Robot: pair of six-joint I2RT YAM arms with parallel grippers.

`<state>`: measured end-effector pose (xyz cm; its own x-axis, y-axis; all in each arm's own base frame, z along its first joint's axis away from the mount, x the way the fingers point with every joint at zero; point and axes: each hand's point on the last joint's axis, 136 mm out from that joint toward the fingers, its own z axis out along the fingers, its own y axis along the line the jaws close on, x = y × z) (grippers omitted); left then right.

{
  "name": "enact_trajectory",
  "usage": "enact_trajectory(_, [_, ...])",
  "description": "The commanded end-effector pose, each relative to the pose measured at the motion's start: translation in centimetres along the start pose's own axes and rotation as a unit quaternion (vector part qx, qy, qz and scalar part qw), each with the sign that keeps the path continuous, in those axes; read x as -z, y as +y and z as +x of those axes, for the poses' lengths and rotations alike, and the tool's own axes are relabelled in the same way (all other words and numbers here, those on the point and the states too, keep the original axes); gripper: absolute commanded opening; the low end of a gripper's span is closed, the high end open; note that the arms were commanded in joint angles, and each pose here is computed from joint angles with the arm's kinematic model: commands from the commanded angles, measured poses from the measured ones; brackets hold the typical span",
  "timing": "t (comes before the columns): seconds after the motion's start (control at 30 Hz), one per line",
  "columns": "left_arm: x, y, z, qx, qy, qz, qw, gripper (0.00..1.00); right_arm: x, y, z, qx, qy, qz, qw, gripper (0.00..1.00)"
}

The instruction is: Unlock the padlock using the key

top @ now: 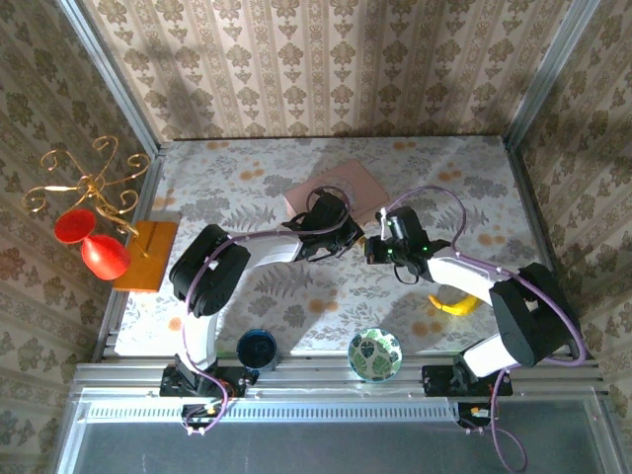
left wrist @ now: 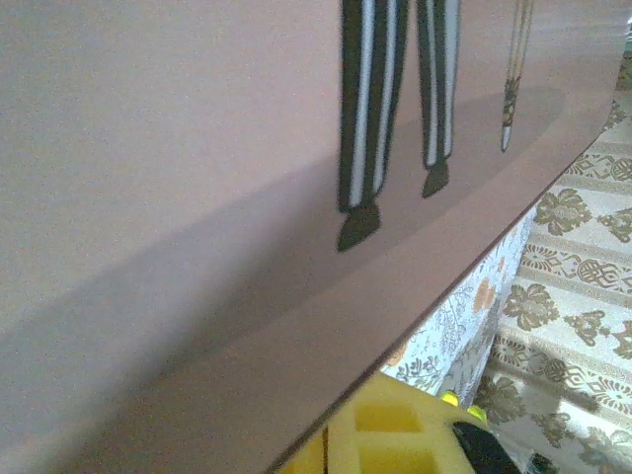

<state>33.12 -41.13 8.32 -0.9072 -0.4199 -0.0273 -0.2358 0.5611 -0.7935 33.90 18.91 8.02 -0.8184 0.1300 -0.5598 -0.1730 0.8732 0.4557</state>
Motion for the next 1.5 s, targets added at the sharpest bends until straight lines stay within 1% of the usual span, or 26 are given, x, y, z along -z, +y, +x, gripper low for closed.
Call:
enact_trajectory(0.0, [1.1,-4.4,1.7,-0.015,0.038,0.073,0.997,0.0,-0.3,-0.8,-0.2,-0.09,0.001,-0.036,0.995,0.0])
enact_trajectory(0.17, [1.1,-4.3,1.8,-0.014,0.039,0.075,0.996,0.0,-0.8,-1.1,-0.4,-0.162,0.005,-0.085,0.983,0.0])
enact_trajectory(0.3, [1.3,-4.2,1.8,-0.012,0.038,0.075,0.996,0.0,-1.2,-1.4,-0.5,-0.202,0.004,-0.114,0.973,0.0])
enact_trajectory(0.5, [1.3,-3.9,1.8,-0.007,0.039,0.073,0.997,0.0,-1.6,-1.8,-0.8,-0.245,0.006,-0.135,0.96,0.0])
enact_trajectory(0.6, [1.2,-3.5,1.9,-0.002,0.04,0.07,0.997,0.06,-2.0,-2.3,-0.8,-0.265,0.008,-0.137,0.954,0.0])
enact_trajectory(0.7, [0.9,-3.2,2.2,-0.001,0.047,0.066,0.997,0.06,-2.4,-2.7,-0.7,-0.282,0.011,-0.135,0.95,0.0])
enact_trajectory(0.83, [0.8,-3.1,2.5,-0.001,0.054,0.064,0.996,0.07,-2.7,-2.7,-0.8,-0.296,0.01,-0.149,0.944,0.0])
enact_trajectory(0.9, [0.8,-2.7,2.5,0.0,0.055,0.062,0.997,0.15,-2.8,-3.0,-0.7,-0.301,0.009,-0.148,0.942,0.0])
enact_trajectory(0.93, [0.8,-2.7,2.5,0.0,0.055,0.064,0.996,0.21,-2.9,-3.2,-0.5,-0.304,0.01,-0.146,0.941,0.0])
enact_trajectory(1.0, [0.8,-2.5,2.4,0.002,0.055,0.066,0.996,0.26,-3.0,-3.6,-0.4,-0.307,0.009,-0.143,0.941,0.0])
enact_trajectory(1.07, [0.8,-2.4,2.4,0.002,0.055,0.066,0.996,0.34,-3.1,-3.9,-0.3,-0.31,0.01,-0.142,0.94,0.0])
enact_trajectory(1.1, [0.8,-2.2,2.4,0.002,0.056,0.065,0.996,0.42,-3.2,-3.9,-0.2,-0.311,0.011,-0.141,0.94,0.0])
enact_trajectory(1.13, [0.8,-2.2,2.4,0.002,0.055,0.064,0.996,0.51,-3.2,-4.1,-0.2,-0.312,0.011,-0.139,0.94,0.0])
enact_trajectory(1.23, [0.9,-2.1,2.4,0.003,0.054,0.063,0.997,0.7,-3.4,-4.2,-0.1,-0.312,0.012,-0.138,0.94,0.0])
enact_trajectory(1.27, [1.0,-2.0,2.3,0.003,0.052,0.063,0.997,0.72,-3.5,-4.2,-0.1,-0.312,0.012,-0.139,0.94,0.0])
enact_trajectory(1.3, [1.0,-1.9,2.2,0.003,0.051,0.062,0.997,0.73,-3.5,-4.2,0.0,-0.313,0.013,-0.14,0.939,0.0])
enact_trajectory(1.4, [1.4,-1.7,2.1,-0.001,0.046,0.06,0.997,0.93,-3.7,-4.3,-0.1,-0.315,0.01,-0.142,0.938,0.0])
enact_trajectory(1.43, [1.6,-1.6,2.0,-0.003,0.043,0.059,0.997,0.98,-3.8,-4.4,-0.1,-0.317,0.01,-0.142,0.938,0.0])
enact_trajectory(1.47, [1.8,-1.5,1.9,-0.007,0.04,0.056,0.998,1.0,-3.9,-4.5,-0.1,-0.32,0.009,-0.142,0.937,0.0])
